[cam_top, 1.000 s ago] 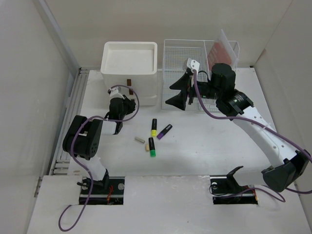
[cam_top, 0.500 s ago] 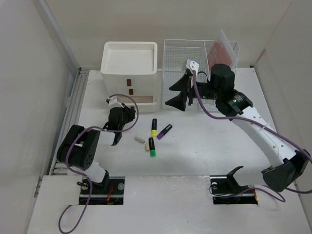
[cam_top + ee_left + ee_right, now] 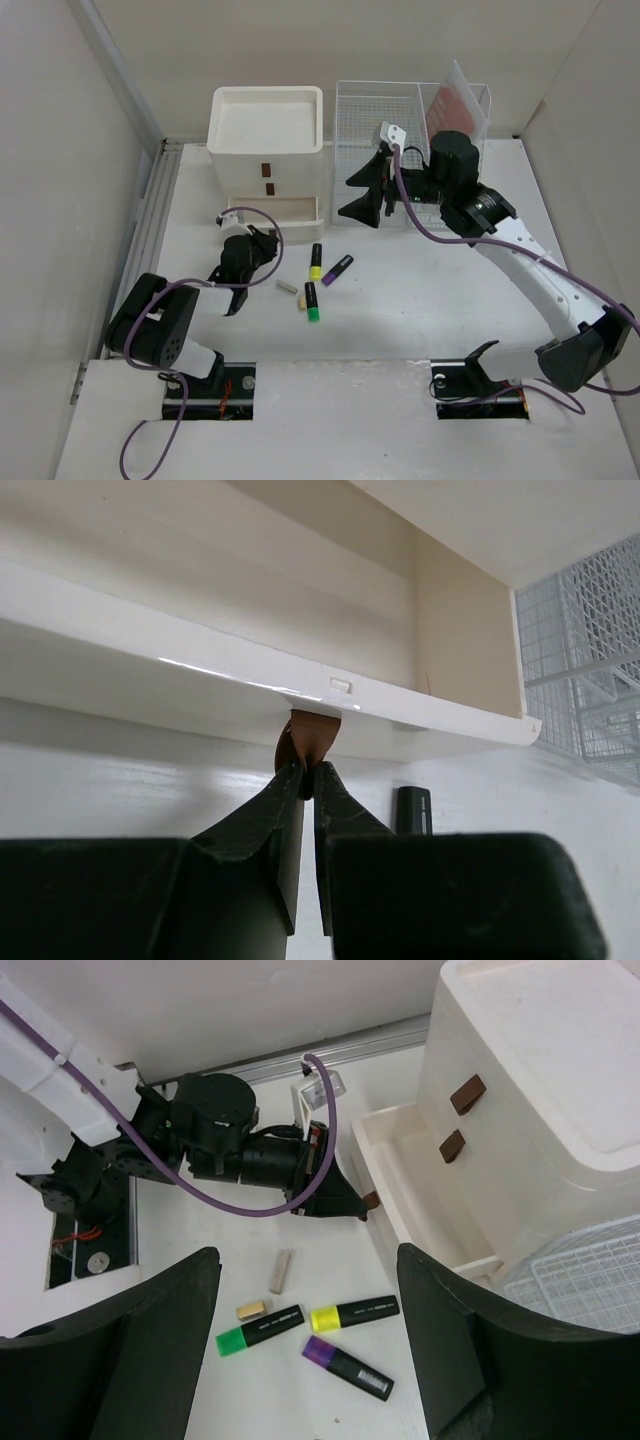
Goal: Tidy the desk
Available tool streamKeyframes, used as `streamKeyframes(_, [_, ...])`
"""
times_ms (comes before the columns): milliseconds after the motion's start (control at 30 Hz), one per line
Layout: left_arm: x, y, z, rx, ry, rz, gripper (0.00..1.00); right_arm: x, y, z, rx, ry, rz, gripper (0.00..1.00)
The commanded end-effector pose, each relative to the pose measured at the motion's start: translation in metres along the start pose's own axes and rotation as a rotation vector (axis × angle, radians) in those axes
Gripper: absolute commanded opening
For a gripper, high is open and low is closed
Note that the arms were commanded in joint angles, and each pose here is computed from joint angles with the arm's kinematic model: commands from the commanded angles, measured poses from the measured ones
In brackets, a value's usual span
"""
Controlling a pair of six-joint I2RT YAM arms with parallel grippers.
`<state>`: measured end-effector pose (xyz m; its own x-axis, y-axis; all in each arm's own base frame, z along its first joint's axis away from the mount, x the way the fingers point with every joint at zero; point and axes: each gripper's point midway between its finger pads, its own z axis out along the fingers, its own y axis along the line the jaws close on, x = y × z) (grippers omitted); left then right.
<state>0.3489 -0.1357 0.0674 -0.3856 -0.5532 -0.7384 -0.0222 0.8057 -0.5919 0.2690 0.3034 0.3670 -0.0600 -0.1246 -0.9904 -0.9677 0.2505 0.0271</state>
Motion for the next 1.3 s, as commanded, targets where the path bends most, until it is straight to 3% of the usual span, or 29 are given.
streamKeyframes(0, [0.007, -0.003, -0.01, 0.02, 0.011, -0.026, 0.0, -0.012, 0.001, 0.002, -0.026, -0.046, -0.031, 0.77])
streamKeyframes(100, [0.008, 0.0, -0.01, 0.006, 0.013, -0.024, 0.04, -0.005, 0.001, 0.004, -0.036, -0.034, -0.018, 0.77])
streamKeyframes(133, [0.008, 0.0, -0.01, 0.006, 0.013, -0.024, 0.15, -0.005, 0.001, 0.004, -0.036, -0.034, -0.018, 0.77])
streamKeyframes(167, [0.007, 0.002, -0.012, -0.001, 0.007, -0.024, 0.37, -0.005, 0.001, 0.004, -0.036, -0.034, -0.018, 0.77])
streamKeyframes(300, [0.001, 0.0, -0.016, 0.005, -0.013, -0.036, 0.72, -0.002, 0.0, 0.007, -0.046, -0.028, -0.012, 0.77])
streamKeyframes(467, [-0.007, -0.009, -0.031, 0.025, -0.036, -0.035, 0.89, 0.01, -0.005, 0.011, -0.049, -0.003, -0.053, 0.77])
streamKeyframes(600, [-0.015, -0.03, -0.057, 0.084, -0.06, -0.02, 0.96, 0.024, -0.018, 0.013, -0.004, 0.035, -0.105, 0.77])
streamKeyframes(633, [-0.031, -0.046, -0.071, 0.147, -0.112, -0.033, 1.0, 0.03, -0.022, 0.014, 0.004, 0.053, -0.117, 0.74])
streamKeyframes(700, [-0.035, -0.059, -0.089, 0.197, -0.113, -0.034, 1.0, 0.035, -0.03, 0.016, 0.032, 0.068, -0.126, 0.73])
streamKeyframes(733, [-0.061, -0.08, -0.11, 0.277, -0.185, -0.055, 1.0, 0.035, -0.034, 0.016, 0.048, 0.072, -0.149, 0.7])
streamKeyframes(833, [-0.096, -0.087, -0.138, 0.24, -0.24, -0.046, 1.0, 0.057, -0.039, 0.03, 0.078, 0.144, -0.169, 0.67])
streamKeyframes(900, [-0.121, -0.092, -0.16, 0.224, -0.287, -0.011, 1.0, 0.08, -0.023, 0.049, 0.009, 0.23, -0.211, 0.62])
streamKeyframes(933, [-0.117, -0.084, -0.162, 0.17, -0.244, 0.023, 1.0, 0.087, -0.016, 0.057, -0.008, 0.259, -0.222, 0.6])
streamKeyframes(1100, [-0.146, -0.136, -0.195, 0.271, -0.154, 0.078, 1.0, 0.15, 0.018, 0.101, -0.079, 0.436, -0.252, 0.56])
streamKeyframes(1267, [-0.16, -0.144, -0.211, 0.266, -0.124, 0.295, 1.0, 0.187, 0.034, 0.128, -0.057, 0.531, -0.144, 0.55])
